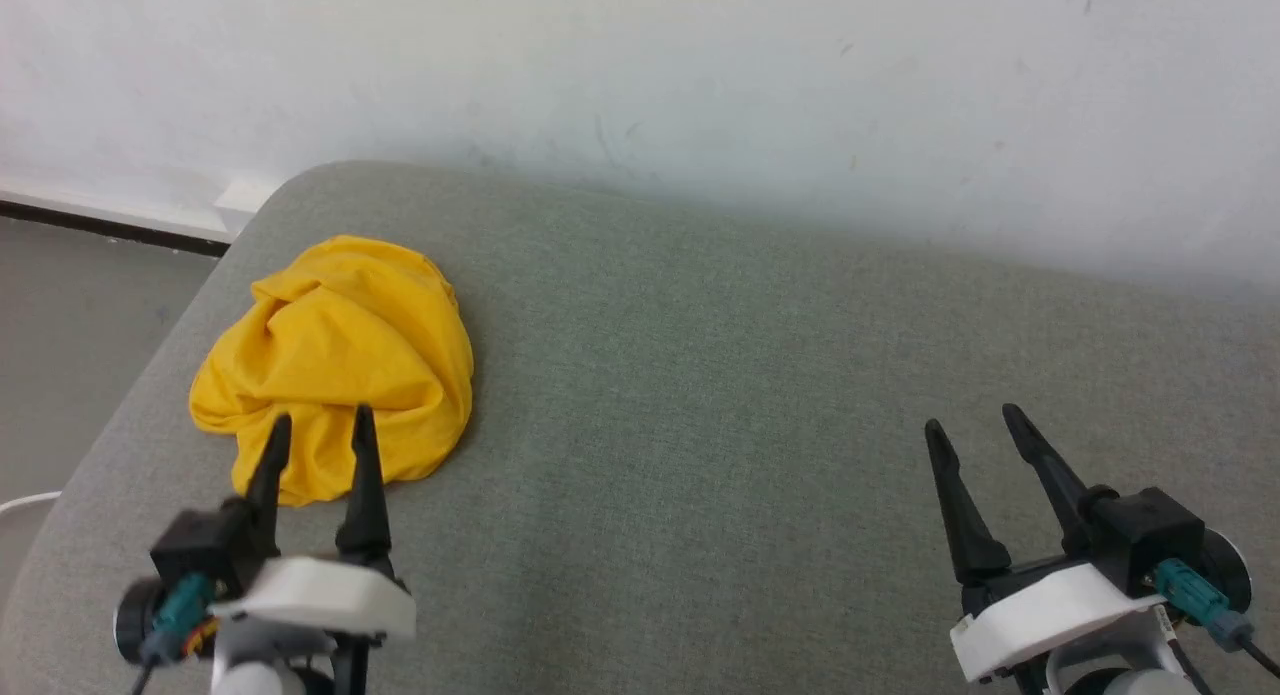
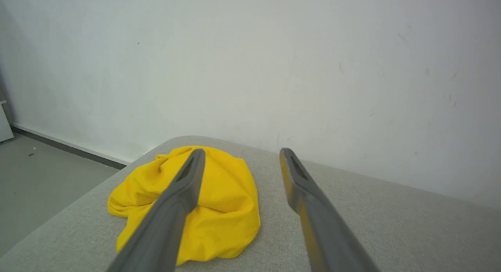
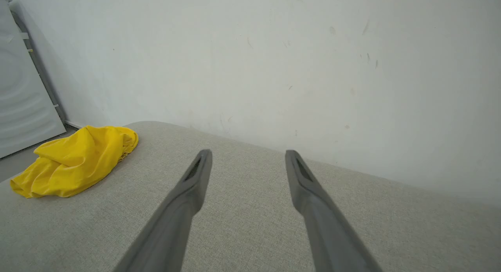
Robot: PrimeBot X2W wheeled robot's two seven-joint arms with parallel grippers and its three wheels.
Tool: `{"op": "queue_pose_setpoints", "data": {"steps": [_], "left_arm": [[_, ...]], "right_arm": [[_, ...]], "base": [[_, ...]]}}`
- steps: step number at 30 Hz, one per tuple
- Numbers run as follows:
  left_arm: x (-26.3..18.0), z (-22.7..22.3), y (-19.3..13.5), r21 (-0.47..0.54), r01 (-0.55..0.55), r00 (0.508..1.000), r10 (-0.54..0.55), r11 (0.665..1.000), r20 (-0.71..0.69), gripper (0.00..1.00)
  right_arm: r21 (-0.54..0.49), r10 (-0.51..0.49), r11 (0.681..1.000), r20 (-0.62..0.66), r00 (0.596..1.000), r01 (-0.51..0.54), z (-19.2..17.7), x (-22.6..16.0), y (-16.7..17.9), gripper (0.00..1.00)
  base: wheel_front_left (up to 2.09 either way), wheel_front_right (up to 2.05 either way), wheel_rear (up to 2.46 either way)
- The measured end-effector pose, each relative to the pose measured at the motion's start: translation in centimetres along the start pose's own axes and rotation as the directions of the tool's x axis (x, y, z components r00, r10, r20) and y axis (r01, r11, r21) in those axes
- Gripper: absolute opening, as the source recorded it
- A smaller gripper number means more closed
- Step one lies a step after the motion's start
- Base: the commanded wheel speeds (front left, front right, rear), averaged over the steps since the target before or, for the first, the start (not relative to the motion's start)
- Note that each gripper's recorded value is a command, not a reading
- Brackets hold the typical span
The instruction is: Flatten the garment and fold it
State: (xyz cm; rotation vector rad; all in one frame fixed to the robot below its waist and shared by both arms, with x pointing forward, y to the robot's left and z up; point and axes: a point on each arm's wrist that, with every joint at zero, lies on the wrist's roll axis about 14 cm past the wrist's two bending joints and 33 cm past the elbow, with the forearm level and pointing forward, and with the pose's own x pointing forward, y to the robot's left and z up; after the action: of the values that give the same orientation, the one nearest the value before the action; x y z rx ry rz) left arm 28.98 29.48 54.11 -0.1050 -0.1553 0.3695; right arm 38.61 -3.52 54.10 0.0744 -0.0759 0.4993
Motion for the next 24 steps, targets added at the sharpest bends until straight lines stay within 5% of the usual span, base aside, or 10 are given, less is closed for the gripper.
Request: {"op": "queue_pose_setpoints", "data": {"steps": [11,18,24], "left_arm": [[7.7,5.3,-0.2,0.053,0.064,0.992,-0.069,0.997,0.110,1.00],[12.0,0.7,0.9,0.050,0.068,0.987,-0.059,0.996,-0.151,1.00],[12.6,-6.7,1.9,0.039,0.055,0.892,-0.032,0.998,-0.452,1.00]], "right_arm": [[0.025,-0.006,1.000,-0.038,0.999,0.007,-1.4,0.7,-0.6,1.00],[0.044,-0.024,0.999,-0.065,0.998,0.027,-2.5,1.1,-1.4,1.00],[0.064,-0.045,0.997,-0.089,0.995,0.050,-3.6,1.4,-2.4,1.00]], "base": [[0.00,0.00,0.00],[0.00,0.00,0.00],[0.00,0.00,0.00]]}}
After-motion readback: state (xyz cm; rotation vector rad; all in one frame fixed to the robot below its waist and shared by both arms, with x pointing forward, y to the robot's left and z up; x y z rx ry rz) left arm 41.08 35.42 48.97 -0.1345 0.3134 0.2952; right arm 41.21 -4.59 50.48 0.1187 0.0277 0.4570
